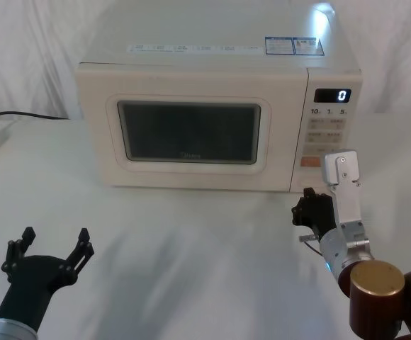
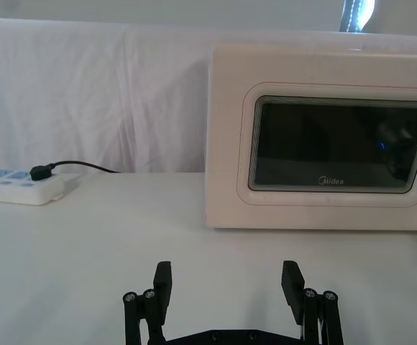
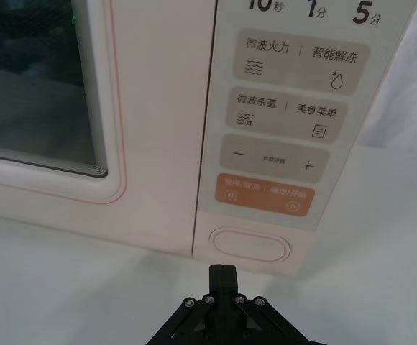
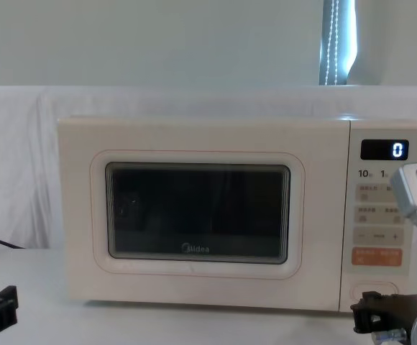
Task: Press the button to open the microwave door with one hand; close the microwave door with the other hand.
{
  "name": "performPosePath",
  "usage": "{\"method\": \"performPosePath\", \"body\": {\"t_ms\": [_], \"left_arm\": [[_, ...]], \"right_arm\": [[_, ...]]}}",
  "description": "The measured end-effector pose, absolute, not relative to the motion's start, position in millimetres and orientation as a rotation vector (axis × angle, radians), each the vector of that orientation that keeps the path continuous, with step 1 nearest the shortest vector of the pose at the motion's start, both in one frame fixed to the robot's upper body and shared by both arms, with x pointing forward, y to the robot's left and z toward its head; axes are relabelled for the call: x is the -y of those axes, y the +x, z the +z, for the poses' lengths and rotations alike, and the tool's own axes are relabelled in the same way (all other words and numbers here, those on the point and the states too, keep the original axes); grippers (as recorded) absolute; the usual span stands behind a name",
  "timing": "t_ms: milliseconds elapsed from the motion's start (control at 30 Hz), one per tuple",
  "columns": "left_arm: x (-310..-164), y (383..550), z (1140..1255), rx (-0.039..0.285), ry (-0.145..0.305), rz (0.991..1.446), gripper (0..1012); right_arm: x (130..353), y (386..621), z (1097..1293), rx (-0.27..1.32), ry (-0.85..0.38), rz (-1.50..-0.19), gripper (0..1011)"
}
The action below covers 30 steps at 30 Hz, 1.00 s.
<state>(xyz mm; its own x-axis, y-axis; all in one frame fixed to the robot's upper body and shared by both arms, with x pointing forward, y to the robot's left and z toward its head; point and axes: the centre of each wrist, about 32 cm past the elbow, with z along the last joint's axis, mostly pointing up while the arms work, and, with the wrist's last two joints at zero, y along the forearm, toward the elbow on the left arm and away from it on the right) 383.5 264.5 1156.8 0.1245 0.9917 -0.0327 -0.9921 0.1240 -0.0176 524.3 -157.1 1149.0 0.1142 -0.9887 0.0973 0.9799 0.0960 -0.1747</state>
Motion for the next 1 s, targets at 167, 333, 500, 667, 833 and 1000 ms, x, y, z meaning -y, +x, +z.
{"method": "performPosePath", "body": {"t_ms": [167, 333, 500, 667, 833, 1000], "left_arm": [[-264.5, 383.5, 1156.8, -0.014, -0.038, 1.446, 1001], [-264.5, 383.5, 1156.8, -0.014, -0.038, 1.446, 1001], [-264.5, 383.5, 1156.8, -0.014, -0.038, 1.446, 1001], [-264.5, 383.5, 1156.8, -0.014, -0.038, 1.446, 1001], [-264.5, 383.5, 1156.8, -0.014, -0.038, 1.446, 1001], [-264.5, 383.5, 1156.8, -0.014, -0.038, 1.446, 1001]], "right_arm": [[157.9, 530.6, 1147.9, -0.046, -0.219, -1.470, 0], [157.2, 537.4, 1148.0, -0.040, -0.224, -1.480, 0], [156.8, 543.9, 1147.3, -0.036, -0.230, -1.491, 0], [157.3, 548.4, 1147.2, -0.030, -0.237, -1.502, 0], [158.2, 551.4, 1146.5, -0.027, -0.245, -1.511, 0], [159.2, 553.3, 1145.9, -0.024, -0.250, -1.520, 0]]}}
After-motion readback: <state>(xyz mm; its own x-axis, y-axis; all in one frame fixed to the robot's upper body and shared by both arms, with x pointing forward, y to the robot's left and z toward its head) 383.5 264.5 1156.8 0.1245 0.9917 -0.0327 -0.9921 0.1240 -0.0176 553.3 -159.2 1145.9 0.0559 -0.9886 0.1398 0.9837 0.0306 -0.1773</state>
